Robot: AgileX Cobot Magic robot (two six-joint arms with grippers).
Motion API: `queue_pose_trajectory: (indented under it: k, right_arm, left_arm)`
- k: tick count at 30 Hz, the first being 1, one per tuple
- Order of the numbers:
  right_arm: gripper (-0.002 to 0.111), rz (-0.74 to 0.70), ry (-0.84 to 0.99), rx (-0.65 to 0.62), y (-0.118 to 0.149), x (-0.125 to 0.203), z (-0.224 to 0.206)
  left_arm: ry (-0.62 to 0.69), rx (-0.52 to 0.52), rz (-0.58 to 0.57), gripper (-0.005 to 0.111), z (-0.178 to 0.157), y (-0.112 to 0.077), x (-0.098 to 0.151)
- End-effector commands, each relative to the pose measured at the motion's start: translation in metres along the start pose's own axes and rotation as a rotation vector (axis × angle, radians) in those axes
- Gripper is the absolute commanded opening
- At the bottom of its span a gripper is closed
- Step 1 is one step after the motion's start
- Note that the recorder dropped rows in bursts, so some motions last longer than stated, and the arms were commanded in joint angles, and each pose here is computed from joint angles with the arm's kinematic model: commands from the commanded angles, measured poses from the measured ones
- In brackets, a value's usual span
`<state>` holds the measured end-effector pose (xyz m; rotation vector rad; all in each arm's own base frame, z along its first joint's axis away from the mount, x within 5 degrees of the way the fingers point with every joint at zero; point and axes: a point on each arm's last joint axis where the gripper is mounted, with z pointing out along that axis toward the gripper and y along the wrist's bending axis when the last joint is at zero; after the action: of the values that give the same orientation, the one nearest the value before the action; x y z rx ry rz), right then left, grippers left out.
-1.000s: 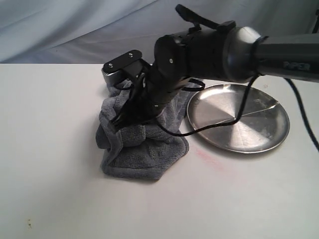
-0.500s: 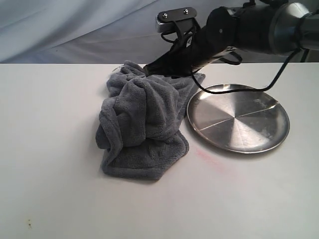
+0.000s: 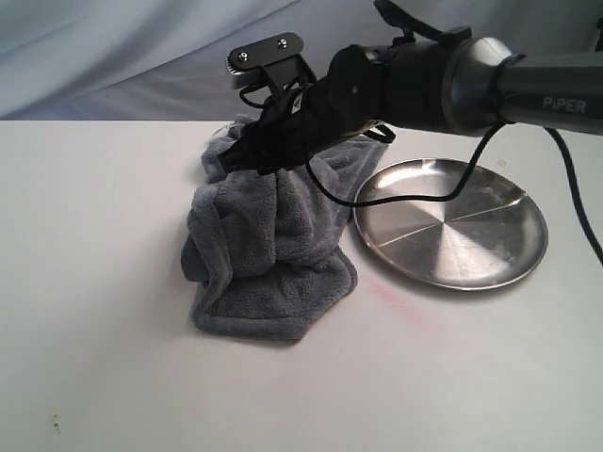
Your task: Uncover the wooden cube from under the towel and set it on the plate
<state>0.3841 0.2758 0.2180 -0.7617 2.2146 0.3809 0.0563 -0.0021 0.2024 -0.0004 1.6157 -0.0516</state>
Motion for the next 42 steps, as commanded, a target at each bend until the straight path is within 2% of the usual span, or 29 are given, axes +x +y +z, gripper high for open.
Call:
queue_pose_trajectory:
  k: [1, 3, 6, 15, 21, 26, 28, 33, 42]
  right_arm:
    - [0.069, -0.025, -0.075, 0.022, -0.002, -0.007, 0.002]
    - [0.073, -0.036, -0.068, 0.026, -0.003, -0.004, 0.007]
    - [0.073, -0.057, -0.047, 0.034, -0.004, 0.003, 0.016]
    - [0.066, -0.074, 0.035, 0.036, -0.007, 0.026, 0.042]
    - [0.044, -0.072, 0.080, 0.029, -0.007, 0.033, 0.046]
    - [0.012, -0.063, 0.091, 0.025, -0.006, 0.030, 0.041]
    - [0.000, -0.065, 0.080, 0.024, -0.005, 0.023, 0.031]
    - [0.000, -0.071, -0.010, 0.026, -0.002, -0.008, -0.013]
    - [0.000, -0.130, -0.223, 0.028, 0.008, -0.063, -0.138]
  left_arm:
    - [0.001, 0.001, -0.002, 0.001, 0.000, 0.000, 0.001]
    - [0.001, 0.001, -0.002, 0.001, 0.000, 0.000, 0.001]
    - [0.001, 0.001, -0.002, 0.001, 0.000, 0.000, 0.001]
    - [0.001, 0.001, 0.000, 0.001, 0.000, 0.000, 0.001]
    - [0.001, 0.001, 0.000, 0.001, 0.000, 0.000, 0.001]
    - [0.001, 0.001, -0.002, 0.001, 0.000, 0.000, 0.001]
    - [0.001, 0.001, -0.002, 0.001, 0.000, 0.000, 0.001]
    - [0.001, 0.001, -0.002, 0.001, 0.000, 0.000, 0.001]
    - [0.001, 0.001, 0.000, 0.001, 0.000, 0.000, 0.001]
